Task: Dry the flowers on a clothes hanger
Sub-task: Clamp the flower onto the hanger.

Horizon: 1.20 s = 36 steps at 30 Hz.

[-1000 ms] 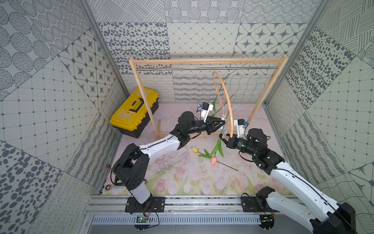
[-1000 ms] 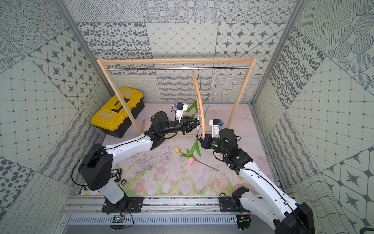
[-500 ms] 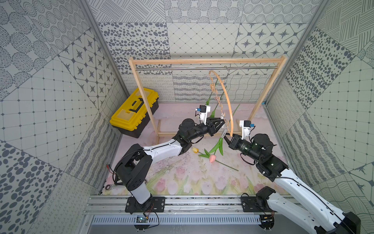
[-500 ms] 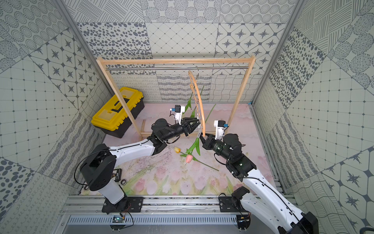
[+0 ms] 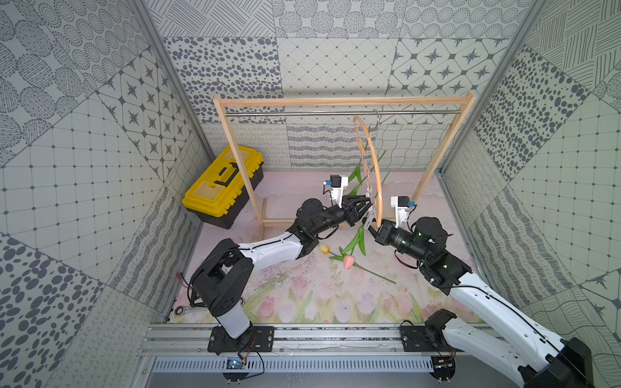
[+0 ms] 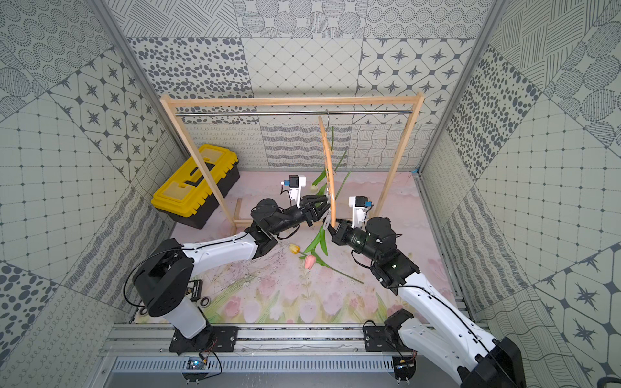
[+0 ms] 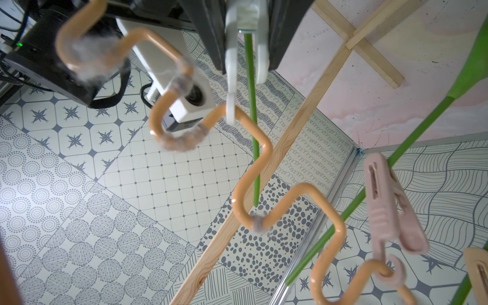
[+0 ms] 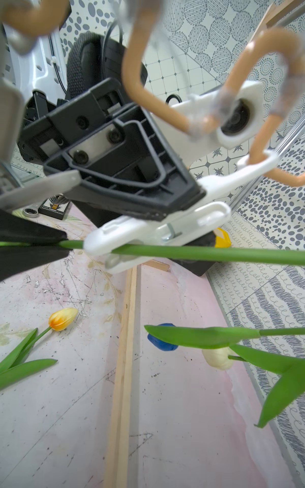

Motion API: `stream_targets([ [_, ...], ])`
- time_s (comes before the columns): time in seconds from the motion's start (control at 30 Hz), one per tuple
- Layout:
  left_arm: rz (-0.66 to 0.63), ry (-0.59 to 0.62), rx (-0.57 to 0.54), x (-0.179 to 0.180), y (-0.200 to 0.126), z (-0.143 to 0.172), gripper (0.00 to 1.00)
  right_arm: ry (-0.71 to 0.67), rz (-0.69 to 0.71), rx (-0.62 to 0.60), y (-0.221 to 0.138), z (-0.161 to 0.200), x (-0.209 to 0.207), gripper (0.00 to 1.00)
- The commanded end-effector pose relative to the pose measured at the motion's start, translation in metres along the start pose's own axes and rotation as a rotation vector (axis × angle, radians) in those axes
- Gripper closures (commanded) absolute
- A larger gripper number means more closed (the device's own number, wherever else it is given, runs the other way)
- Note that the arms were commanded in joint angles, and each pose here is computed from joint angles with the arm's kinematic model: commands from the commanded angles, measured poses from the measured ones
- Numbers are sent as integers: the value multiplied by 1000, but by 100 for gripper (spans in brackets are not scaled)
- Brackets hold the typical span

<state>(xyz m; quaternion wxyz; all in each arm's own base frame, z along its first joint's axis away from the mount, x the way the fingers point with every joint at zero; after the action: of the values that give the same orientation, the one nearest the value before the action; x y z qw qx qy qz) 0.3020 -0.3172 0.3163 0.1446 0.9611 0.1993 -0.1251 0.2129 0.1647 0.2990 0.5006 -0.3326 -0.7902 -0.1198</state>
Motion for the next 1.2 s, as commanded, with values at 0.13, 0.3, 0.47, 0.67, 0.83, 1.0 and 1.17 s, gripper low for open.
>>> stream_targets([
  [0.13,35,16,-35,-5,1,-6,100,-54,-85,-43,-3,-9,22,100],
  [0.3,20,21,-42,-5,-1,-7,100,-64,-57,-72,-11,-11,22,100],
  [0.47,41,-11,-45,-5,1,-5,100,-58,-79,-38,-7,-7,21,100],
  [0.67,24,-32,-65,-3,-3,-1,100,-43,-126,-58,-2,-11,26,100],
  [0.83,22,-38,-64,-2,-3,1,99,-34,-125,-59,1,-11,25,100],
  [1.0,11,-25,-74,-3,-4,-3,74,-42,-72,-57,-4,-7,16,100],
  [1.17,15,17,-62,-6,-5,-6,43,-41,25,-45,-8,-2,1,93],
])
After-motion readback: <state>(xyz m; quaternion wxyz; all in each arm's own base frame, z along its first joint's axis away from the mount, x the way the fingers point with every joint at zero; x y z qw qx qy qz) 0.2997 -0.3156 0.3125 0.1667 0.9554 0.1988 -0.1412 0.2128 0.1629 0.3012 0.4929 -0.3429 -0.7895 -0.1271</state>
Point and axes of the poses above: each gripper's point midway between its finger pads, its own y axis out along the fingers, its own x axis along the line the jaws close on, z = x × y, the point moved 8 cm from there along -y, back along the fingers, and after that the axes turned 14 degrees about y, right-handed, at the moved point
